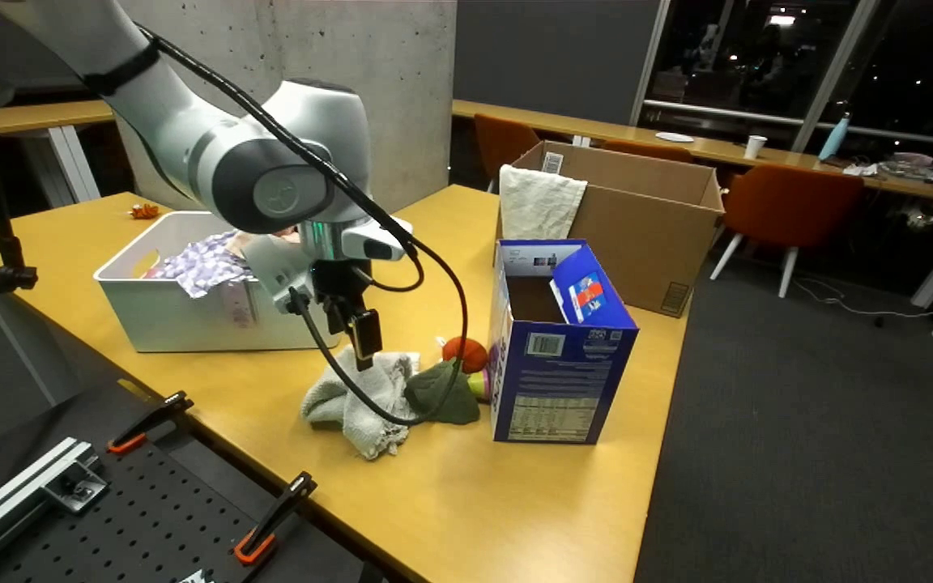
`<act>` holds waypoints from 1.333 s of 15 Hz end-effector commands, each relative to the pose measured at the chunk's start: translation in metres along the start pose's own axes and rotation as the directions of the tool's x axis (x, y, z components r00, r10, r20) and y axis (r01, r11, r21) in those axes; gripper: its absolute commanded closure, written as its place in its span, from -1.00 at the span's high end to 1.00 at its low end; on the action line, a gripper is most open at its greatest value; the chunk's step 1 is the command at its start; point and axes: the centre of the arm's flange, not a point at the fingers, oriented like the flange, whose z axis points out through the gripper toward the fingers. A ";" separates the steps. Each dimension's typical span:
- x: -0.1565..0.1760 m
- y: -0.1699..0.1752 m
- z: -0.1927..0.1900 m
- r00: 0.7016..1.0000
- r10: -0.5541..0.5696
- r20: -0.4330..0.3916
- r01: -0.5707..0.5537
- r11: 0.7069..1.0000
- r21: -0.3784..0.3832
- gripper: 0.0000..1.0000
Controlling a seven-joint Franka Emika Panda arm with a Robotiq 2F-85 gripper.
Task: Move the white towel backwards, then move the turnip plush toy closer to you, cover it with the white towel and put it in the blue box
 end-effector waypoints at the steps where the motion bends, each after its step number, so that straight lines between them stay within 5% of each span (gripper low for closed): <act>1: 0.035 0.002 0.026 1.000 -0.001 0.015 0.001 1.000 0.000 1.00; 6: 0.045 -0.003 0.051 0.999 -0.006 0.043 0.006 1.000 0.002 1.00; 7: 0.049 -0.005 0.056 0.999 -0.014 0.044 0.013 1.000 0.005 0.50; 9: 0.054 -0.005 0.061 0.999 -0.017 0.047 0.017 1.000 0.012 0.35; 17: 0.078 -0.014 0.045 1.000 -0.020 0.010 0.020 0.999 0.043 -0.90; 20: 0.097 -0.031 0.008 0.998 -0.033 -0.049 0.036 0.998 0.049 -1.00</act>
